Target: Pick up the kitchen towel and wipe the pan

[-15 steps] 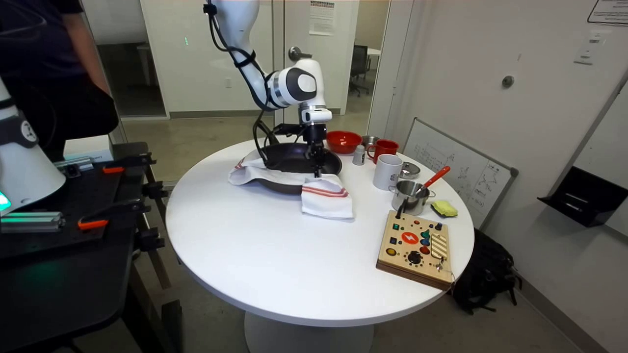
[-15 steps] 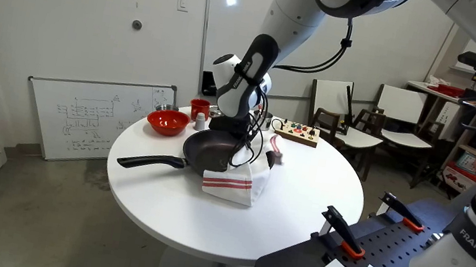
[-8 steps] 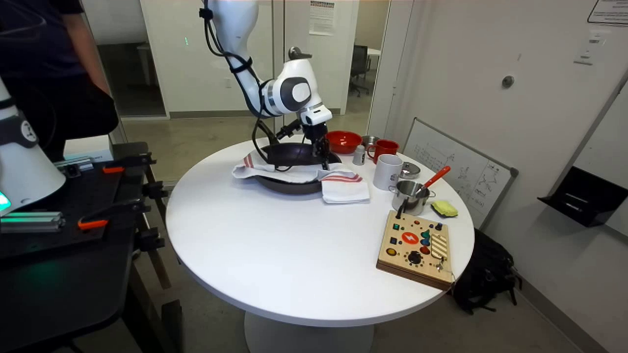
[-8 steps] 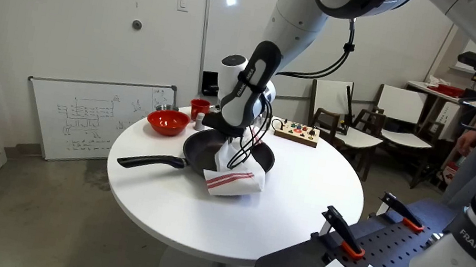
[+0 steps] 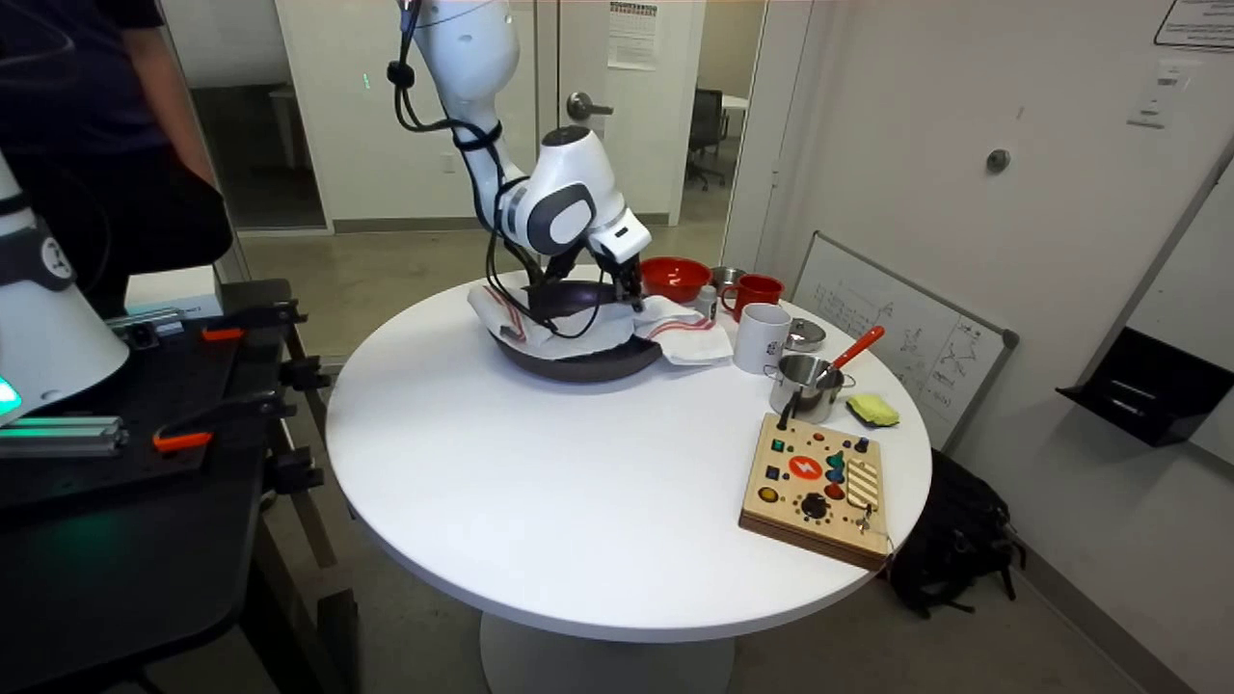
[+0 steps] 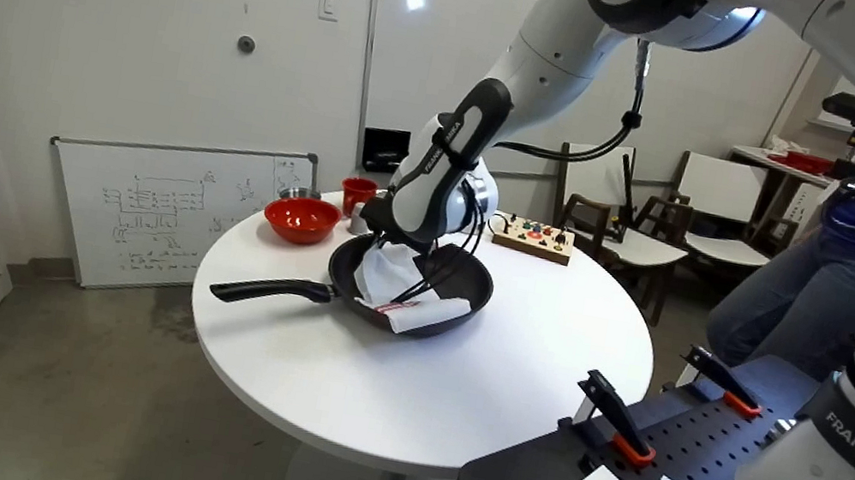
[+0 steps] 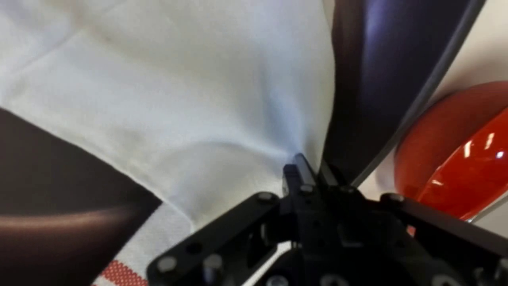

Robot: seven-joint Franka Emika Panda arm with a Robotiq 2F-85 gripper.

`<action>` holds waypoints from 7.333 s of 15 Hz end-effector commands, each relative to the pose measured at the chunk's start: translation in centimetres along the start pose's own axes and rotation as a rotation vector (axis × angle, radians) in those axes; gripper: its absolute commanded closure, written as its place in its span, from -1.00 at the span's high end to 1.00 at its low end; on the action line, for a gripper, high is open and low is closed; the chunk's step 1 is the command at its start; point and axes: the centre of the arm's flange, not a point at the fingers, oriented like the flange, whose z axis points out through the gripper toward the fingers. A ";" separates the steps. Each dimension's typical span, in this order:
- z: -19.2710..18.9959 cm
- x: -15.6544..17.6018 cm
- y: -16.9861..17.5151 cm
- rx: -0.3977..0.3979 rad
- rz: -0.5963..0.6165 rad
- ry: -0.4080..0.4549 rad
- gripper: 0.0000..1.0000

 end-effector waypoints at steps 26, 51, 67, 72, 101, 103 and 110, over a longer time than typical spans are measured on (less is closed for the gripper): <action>4.6 -1.4 -3.7 -0.228 -0.489 -0.654 -0.91; 5.4 2.8 2.8 -0.433 -0.440 -0.437 -0.91; 1.5 2.8 6.0 -0.607 -0.286 -0.435 -0.92; -1.3 2.0 9.1 -0.645 -0.300 -0.451 -0.92; -3.7 -5.8 6.1 0.002 -0.839 -0.710 -0.92; -3.1 -6.6 5.7 0.062 -0.867 -0.753 -0.92; -1.1 -9.2 4.5 0.285 -1.009 -0.790 -0.92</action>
